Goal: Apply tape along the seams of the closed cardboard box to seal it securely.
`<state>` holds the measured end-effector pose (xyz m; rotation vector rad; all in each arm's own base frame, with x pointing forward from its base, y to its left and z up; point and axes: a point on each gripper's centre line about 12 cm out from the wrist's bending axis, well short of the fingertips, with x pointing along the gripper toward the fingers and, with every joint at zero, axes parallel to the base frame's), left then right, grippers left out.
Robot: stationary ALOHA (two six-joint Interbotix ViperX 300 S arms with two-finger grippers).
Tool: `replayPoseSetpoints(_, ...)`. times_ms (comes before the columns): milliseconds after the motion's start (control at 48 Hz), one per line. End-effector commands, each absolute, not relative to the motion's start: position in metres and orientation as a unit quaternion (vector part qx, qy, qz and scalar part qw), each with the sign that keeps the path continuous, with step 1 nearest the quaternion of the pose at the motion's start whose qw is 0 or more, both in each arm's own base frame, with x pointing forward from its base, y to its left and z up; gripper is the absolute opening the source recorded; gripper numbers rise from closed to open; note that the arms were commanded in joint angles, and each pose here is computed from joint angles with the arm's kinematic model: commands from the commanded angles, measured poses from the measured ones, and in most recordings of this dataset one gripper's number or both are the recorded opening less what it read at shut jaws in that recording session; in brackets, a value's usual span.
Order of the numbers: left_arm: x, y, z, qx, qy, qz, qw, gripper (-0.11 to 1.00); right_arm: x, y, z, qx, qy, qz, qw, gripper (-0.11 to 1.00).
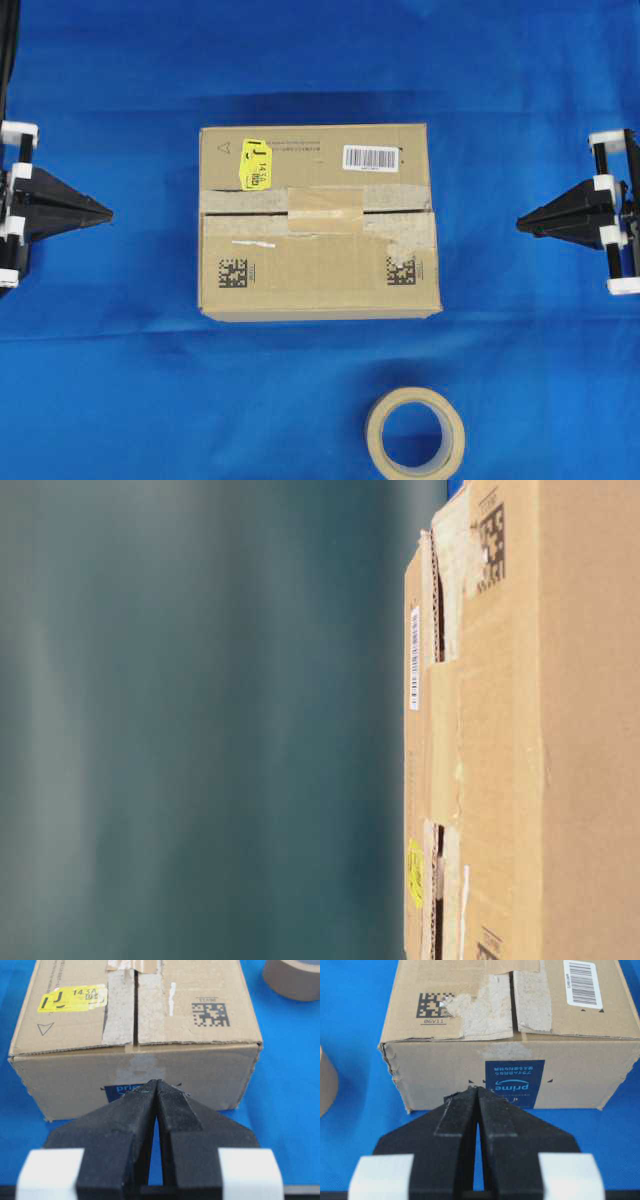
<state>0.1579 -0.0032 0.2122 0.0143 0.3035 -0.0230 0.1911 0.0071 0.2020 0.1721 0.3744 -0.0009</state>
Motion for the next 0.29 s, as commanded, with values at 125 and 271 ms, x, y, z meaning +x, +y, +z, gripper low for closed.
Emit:
replayPoseSetpoints(125, 0.1599, -0.0029, 0.2164, 0.006, 0.145, -0.010, 0.989, 0.00, 0.1935, 0.0066, 0.2074, 0.086, 0.176, -0.002, 0.981, 0.00)
replayPoseSetpoints(271, 0.1600, -0.0029, 0.2170, 0.006, 0.144, -0.010, 0.989, 0.00, 0.1937, 0.0066, 0.2092, 0.086, 0.173, -0.001, 0.981, 0.00)
